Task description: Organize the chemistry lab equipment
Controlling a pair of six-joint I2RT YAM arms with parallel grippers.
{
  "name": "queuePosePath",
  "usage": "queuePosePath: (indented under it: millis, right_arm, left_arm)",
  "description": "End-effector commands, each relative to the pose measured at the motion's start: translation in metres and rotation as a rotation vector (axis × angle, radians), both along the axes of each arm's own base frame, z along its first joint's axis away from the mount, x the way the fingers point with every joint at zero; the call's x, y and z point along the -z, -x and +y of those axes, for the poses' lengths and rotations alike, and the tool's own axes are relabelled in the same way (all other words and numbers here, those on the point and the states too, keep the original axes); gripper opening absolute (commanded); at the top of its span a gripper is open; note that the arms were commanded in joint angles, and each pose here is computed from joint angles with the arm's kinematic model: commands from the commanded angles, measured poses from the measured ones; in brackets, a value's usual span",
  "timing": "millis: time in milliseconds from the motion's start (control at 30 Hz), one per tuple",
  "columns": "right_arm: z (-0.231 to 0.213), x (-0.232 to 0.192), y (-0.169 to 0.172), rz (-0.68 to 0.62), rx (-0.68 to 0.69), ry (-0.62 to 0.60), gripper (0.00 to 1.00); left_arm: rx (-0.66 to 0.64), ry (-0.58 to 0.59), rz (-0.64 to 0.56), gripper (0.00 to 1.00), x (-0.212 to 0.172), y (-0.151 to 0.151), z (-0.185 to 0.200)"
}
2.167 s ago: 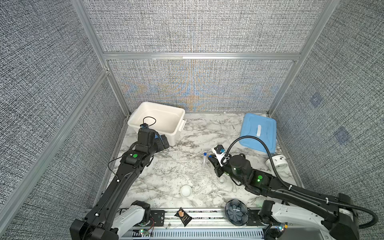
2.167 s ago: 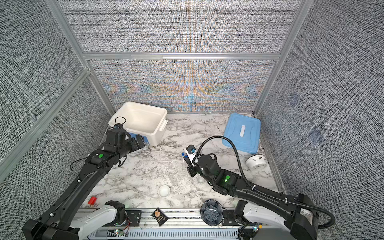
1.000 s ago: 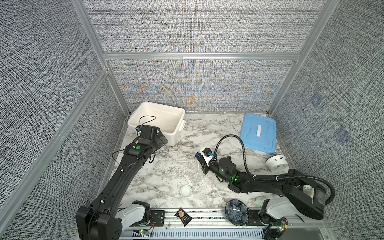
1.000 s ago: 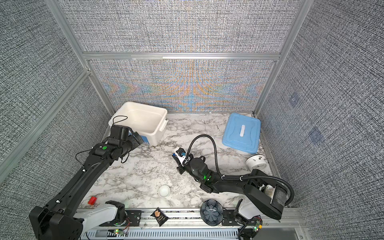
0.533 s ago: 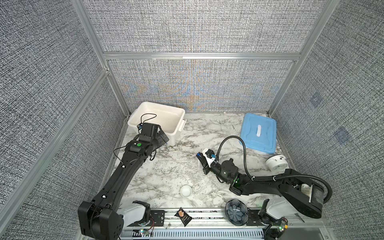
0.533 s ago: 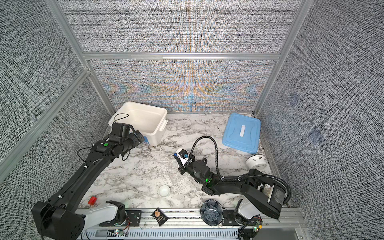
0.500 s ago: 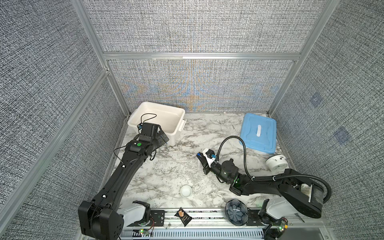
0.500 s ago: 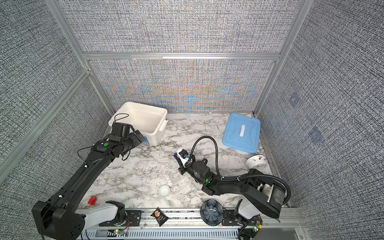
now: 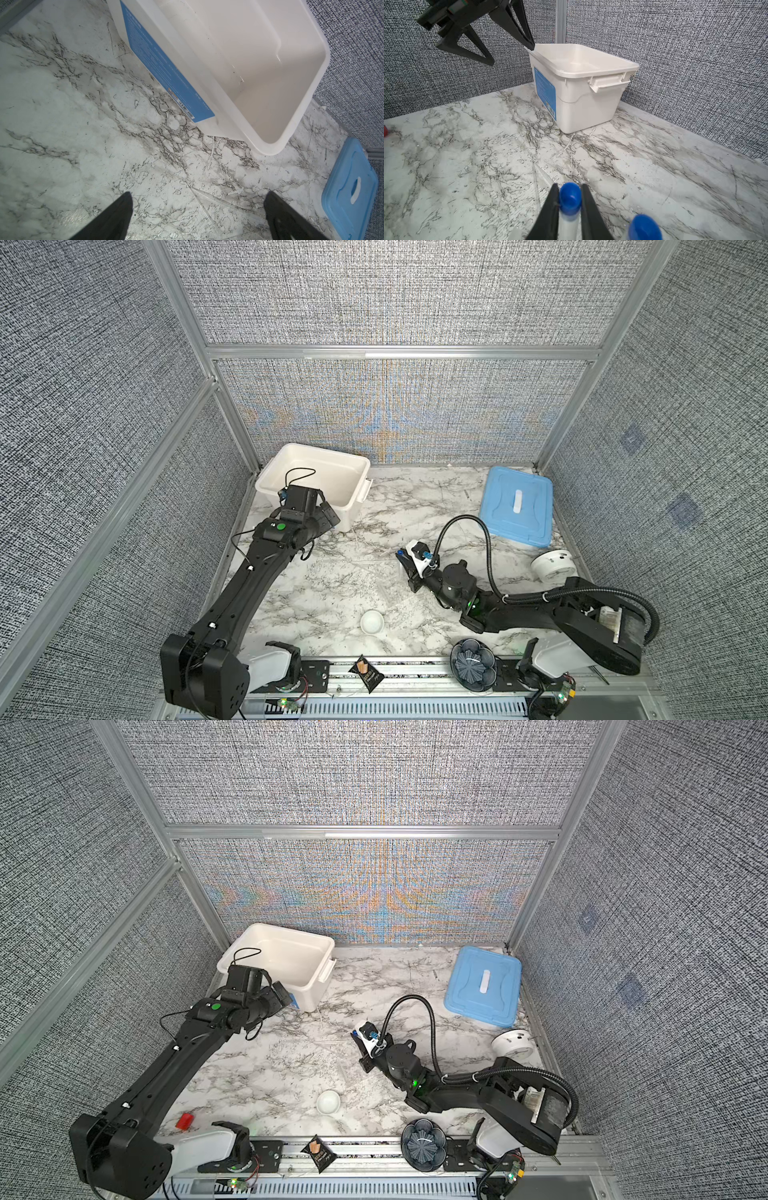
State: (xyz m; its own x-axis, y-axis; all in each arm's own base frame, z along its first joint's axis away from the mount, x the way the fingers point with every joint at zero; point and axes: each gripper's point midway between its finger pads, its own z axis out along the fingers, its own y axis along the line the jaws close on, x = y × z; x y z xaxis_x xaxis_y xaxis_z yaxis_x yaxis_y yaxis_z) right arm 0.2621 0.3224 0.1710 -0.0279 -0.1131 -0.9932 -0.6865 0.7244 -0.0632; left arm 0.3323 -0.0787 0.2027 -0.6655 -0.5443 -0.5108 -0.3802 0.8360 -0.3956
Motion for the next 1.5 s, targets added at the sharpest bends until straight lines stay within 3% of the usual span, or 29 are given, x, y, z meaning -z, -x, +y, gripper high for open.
queuePosePath:
  millis: [0,200,967,1233,1367,1467]
  right_arm:
    - [-0.005,0.0,-0.002,-0.016,0.029,-0.013,0.24]
    - [-0.009,-0.003,-0.003,-0.026,0.049,-0.014,0.3]
    - [-0.011,-0.011,0.006,0.012,0.026,0.008,0.27]
    - [-0.011,-0.049,0.015,0.057,-0.013,0.026,0.52]
    - [-0.023,-0.074,0.014,0.122,0.035,0.037,0.57]
    - [-0.034,-0.081,0.011,0.222,0.075,0.132,0.57]
  left_arm:
    - [0.003,0.024,-0.004,0.99,0.0,-0.004,-0.004]
    - [0.012,0.029,-0.003,0.99,0.0,-0.007,-0.007]
    - [0.046,-0.033,-0.059,0.99,-0.013,-0.012,-0.002]
    - [0.097,-0.116,-0.121,0.99,-0.031,-0.017,0.002]
    - [0.138,-0.17,-0.168,0.99,-0.04,-0.018,0.005]
    - [0.185,-0.215,-0.197,0.99,-0.045,-0.017,0.005]
